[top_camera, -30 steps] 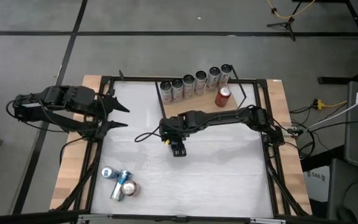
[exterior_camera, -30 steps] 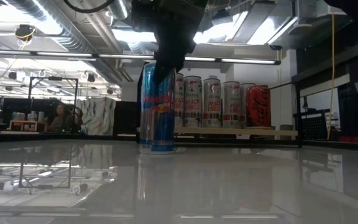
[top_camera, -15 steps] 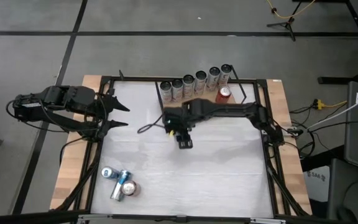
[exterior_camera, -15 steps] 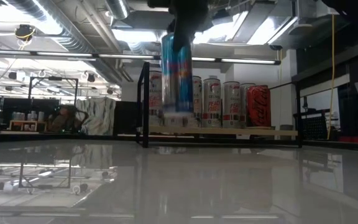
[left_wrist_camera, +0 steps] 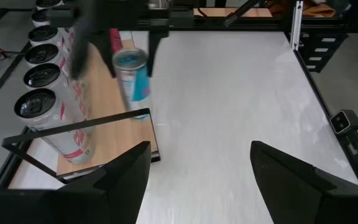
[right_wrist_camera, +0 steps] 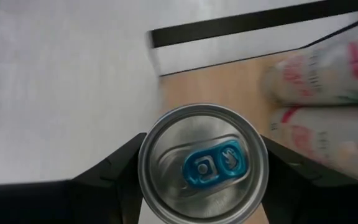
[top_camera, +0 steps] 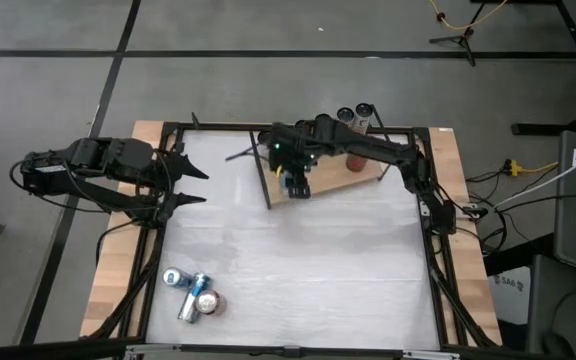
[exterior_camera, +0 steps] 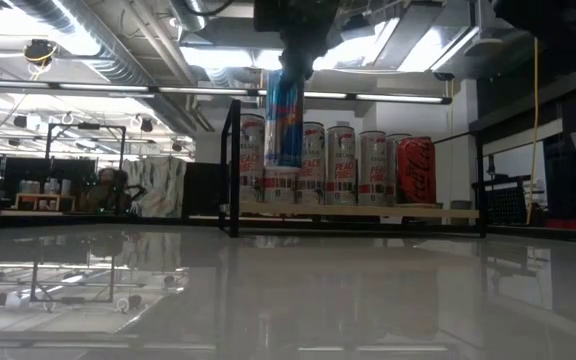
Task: Place canned beverage on shelf
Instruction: Put the blue soda can on the shelf
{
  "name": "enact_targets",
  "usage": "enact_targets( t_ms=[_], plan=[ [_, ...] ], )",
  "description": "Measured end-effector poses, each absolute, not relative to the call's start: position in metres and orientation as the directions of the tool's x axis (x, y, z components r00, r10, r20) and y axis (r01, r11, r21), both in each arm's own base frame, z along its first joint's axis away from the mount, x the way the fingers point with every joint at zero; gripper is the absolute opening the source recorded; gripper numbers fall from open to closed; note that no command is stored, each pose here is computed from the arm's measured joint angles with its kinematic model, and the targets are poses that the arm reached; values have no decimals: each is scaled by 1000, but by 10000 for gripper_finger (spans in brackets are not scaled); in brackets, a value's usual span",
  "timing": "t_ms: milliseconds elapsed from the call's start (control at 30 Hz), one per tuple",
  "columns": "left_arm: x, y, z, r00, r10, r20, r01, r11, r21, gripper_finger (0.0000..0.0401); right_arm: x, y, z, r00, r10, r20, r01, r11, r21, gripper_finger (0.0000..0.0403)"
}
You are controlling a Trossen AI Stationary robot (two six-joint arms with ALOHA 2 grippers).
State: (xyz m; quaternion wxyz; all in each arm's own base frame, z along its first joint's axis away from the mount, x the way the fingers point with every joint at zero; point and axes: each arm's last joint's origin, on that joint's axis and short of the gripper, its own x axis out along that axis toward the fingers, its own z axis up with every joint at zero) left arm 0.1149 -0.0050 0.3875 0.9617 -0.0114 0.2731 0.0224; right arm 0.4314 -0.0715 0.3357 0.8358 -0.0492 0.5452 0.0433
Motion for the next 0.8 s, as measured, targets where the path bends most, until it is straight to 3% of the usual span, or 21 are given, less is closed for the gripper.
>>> enact_targets(
  t_ms=[267,800],
  plan=[
    [115,-3,388,848,94,-522,-100,995,18,267,437,-100,337,499,-27,-866,-70,995,-72,235],
    [115,-3,388,848,99,-521,-103,994,20,267,447,-101,301,483,-3,-875,-80,996,-47,236]
  ],
)
